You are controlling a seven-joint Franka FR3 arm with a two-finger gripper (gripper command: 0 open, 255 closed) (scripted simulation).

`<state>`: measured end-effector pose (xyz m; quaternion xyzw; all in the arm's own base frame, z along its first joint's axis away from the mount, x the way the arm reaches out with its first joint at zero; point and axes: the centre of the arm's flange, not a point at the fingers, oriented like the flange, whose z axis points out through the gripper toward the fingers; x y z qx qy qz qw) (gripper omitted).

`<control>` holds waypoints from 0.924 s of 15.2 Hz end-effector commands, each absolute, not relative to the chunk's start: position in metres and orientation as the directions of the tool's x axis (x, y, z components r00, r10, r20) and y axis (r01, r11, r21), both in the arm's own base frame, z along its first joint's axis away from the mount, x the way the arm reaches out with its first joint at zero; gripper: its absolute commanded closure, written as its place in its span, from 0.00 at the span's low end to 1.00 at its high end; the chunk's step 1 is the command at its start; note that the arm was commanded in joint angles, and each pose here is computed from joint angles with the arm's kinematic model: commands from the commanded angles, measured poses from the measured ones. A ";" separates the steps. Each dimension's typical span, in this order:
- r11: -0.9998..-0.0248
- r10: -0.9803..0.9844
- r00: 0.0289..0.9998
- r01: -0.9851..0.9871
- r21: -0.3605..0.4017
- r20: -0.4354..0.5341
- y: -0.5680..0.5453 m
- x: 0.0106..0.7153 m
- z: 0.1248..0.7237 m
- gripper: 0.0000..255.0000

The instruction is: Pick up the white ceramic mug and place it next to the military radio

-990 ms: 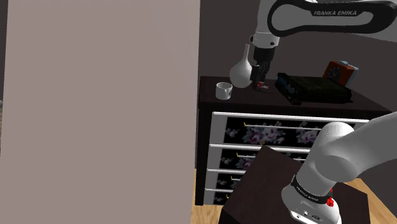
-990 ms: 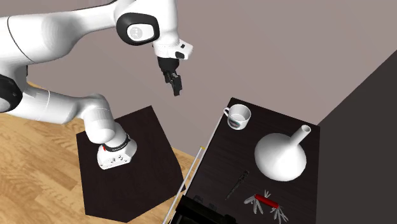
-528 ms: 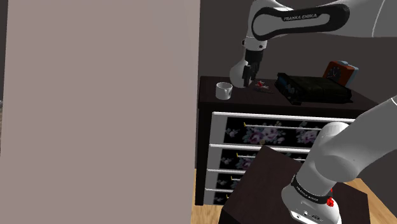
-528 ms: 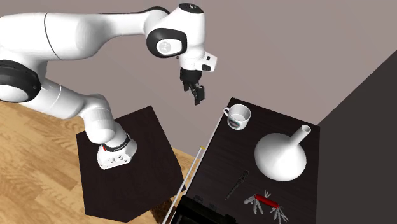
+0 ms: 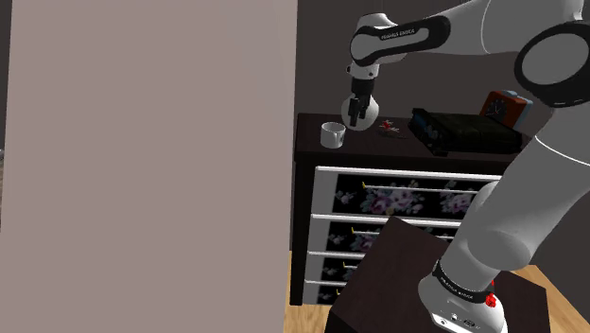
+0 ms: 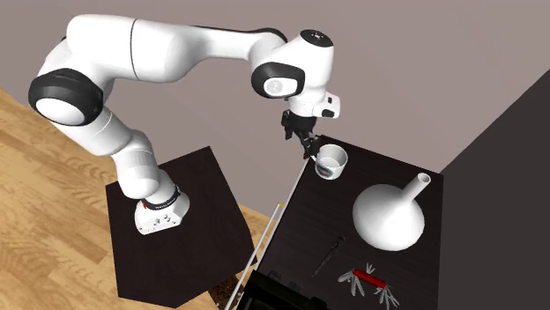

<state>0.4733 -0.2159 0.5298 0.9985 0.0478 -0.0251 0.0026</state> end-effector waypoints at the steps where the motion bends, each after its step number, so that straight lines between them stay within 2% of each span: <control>1: -0.994 0.109 0.993 0.108 -0.004 -0.050 -0.230 0.495 0.520 0.00; 12: -0.985 0.171 0.984 0.169 -0.046 -0.045 -0.314 0.603 0.468 0.00; 14: -0.985 0.171 0.984 0.169 -0.046 -0.045 -0.313 0.602 0.457 0.00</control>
